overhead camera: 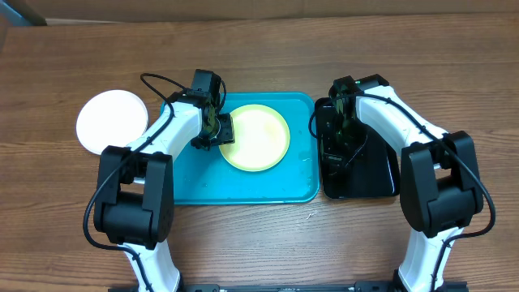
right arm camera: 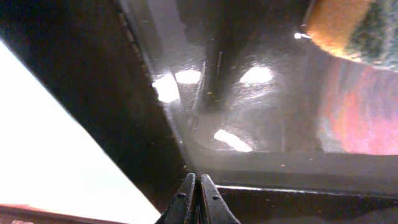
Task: Clean dirty plates on tray and stack at the side
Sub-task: 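Lower the sponge into the black tray with the right gripper, then release the sponge and raise the right gripper away from the tray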
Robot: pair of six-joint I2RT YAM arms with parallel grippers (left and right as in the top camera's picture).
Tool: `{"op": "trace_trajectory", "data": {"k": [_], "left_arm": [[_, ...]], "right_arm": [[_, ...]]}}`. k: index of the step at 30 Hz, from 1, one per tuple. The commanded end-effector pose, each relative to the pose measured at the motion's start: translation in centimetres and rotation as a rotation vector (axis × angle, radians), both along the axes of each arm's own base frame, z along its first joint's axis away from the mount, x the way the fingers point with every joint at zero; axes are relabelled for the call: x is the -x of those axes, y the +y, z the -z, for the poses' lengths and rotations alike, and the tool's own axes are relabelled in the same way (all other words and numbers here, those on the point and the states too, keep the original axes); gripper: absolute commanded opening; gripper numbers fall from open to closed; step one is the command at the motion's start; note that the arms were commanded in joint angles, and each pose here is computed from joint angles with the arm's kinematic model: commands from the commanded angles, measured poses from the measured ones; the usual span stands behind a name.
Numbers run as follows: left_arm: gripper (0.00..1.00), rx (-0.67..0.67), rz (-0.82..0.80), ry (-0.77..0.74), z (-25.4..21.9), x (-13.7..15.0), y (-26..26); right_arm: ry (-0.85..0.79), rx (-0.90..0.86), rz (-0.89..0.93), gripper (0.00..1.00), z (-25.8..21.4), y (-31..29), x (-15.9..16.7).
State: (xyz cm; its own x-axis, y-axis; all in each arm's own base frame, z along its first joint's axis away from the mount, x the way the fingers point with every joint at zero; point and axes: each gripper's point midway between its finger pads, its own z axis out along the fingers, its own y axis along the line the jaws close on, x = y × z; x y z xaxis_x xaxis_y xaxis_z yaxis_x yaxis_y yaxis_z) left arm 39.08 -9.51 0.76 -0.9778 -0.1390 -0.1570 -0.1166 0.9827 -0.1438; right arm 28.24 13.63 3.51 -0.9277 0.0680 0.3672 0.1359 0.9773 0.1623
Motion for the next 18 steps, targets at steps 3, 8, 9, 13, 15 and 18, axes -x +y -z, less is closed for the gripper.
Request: {"op": "trace_trajectory", "data": {"k": [3, 8, 9, 13, 15, 18], "left_arm": [[0.54, -0.023, 0.003, 0.039, 1.2, 0.9, 0.3], [0.54, -0.023, 0.003, 0.038, 1.2, 0.8, 0.3], [0.55, -0.023, 0.003, 0.038, 1.2, 0.8, 0.3], [0.55, -0.023, 0.003, 0.039, 1.2, 0.9, 0.3], [0.55, -0.023, 0.003, 0.039, 1.2, 0.9, 0.3], [0.55, -0.023, 0.003, 0.039, 1.2, 0.9, 0.3]], "right_arm": [[-0.033, -0.050, -0.011, 0.04, -1.3, 0.7, -0.1], [-0.026, -0.047, -0.037, 0.04, -1.4, 1.3, 0.5], [-0.026, -0.047, -0.045, 0.04, -1.4, 1.6, 0.6], [-0.025, -0.048, -0.067, 0.04, -1.4, 2.2, 0.9], [-0.022, -0.047, -0.067, 0.04, -1.4, 2.1, 1.0], [-0.016, -0.045, -0.060, 0.04, -1.4, 1.9, 1.0]]}}
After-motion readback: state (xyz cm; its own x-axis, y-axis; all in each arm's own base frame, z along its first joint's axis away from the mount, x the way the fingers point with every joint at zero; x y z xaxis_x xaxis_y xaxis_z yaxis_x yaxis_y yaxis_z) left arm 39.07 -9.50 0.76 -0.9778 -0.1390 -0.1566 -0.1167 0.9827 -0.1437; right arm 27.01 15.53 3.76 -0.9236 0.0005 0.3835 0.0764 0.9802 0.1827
